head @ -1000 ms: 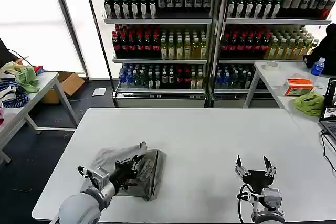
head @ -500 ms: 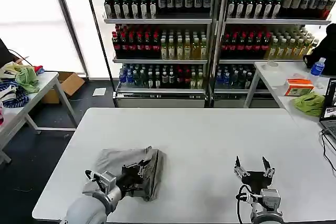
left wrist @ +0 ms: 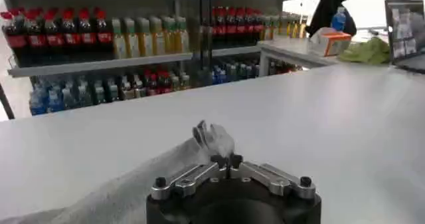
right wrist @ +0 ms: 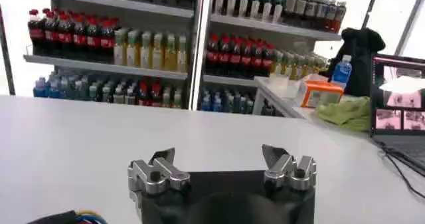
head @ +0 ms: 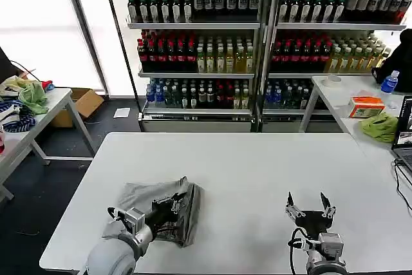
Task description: Fold and organize the clothes.
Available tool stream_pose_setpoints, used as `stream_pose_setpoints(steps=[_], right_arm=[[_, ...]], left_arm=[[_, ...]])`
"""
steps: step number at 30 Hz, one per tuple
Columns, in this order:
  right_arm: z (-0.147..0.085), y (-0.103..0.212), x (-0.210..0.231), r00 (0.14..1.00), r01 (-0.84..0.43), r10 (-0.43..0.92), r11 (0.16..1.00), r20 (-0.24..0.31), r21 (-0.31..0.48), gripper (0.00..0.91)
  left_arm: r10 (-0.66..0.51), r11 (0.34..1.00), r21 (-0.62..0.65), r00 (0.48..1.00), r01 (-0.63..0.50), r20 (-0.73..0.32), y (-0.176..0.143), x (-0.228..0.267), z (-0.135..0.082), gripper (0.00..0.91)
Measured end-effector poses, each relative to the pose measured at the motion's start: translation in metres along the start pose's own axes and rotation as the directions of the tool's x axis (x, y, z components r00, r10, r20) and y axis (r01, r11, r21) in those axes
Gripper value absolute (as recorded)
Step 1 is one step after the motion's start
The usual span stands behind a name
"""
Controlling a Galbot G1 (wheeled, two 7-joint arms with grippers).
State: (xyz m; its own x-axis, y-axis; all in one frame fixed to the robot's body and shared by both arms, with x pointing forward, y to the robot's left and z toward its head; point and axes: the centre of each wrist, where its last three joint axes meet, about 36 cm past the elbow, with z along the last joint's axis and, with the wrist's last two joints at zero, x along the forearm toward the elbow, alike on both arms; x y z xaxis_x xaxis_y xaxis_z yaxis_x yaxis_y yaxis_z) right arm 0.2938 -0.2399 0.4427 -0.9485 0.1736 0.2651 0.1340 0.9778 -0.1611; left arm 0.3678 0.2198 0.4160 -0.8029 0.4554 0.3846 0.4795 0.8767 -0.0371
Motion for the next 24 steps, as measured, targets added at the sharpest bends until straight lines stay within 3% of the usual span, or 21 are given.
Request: stream_pose_setpoints(steps=[7,14,24], right_arm=[[-0.001,0.0,-0.004,1.0,0.006,-0.006,1.0,0.005,0.0,0.907],[0.0,0.005,-0.01,1.0,0.027,-0.027,1.0,0.002,0.005,0.907],[-0.006,0.008,-0.021,0.997,0.079,-0.079,0.997,0.013,0.004,0.907]], left_arm=[[0.04,0.991,0.13,0.999,-0.044,0.031,-0.009,-0.001,-0.002,0.907],[0.046,0.963,0.259,0.993,-0.073,0.109,-0.011,0.007,-0.018,0.907],[-0.16,0.96,0.25,0.982,0.129,0.105,0.043,0.039,-0.028,0.907]])
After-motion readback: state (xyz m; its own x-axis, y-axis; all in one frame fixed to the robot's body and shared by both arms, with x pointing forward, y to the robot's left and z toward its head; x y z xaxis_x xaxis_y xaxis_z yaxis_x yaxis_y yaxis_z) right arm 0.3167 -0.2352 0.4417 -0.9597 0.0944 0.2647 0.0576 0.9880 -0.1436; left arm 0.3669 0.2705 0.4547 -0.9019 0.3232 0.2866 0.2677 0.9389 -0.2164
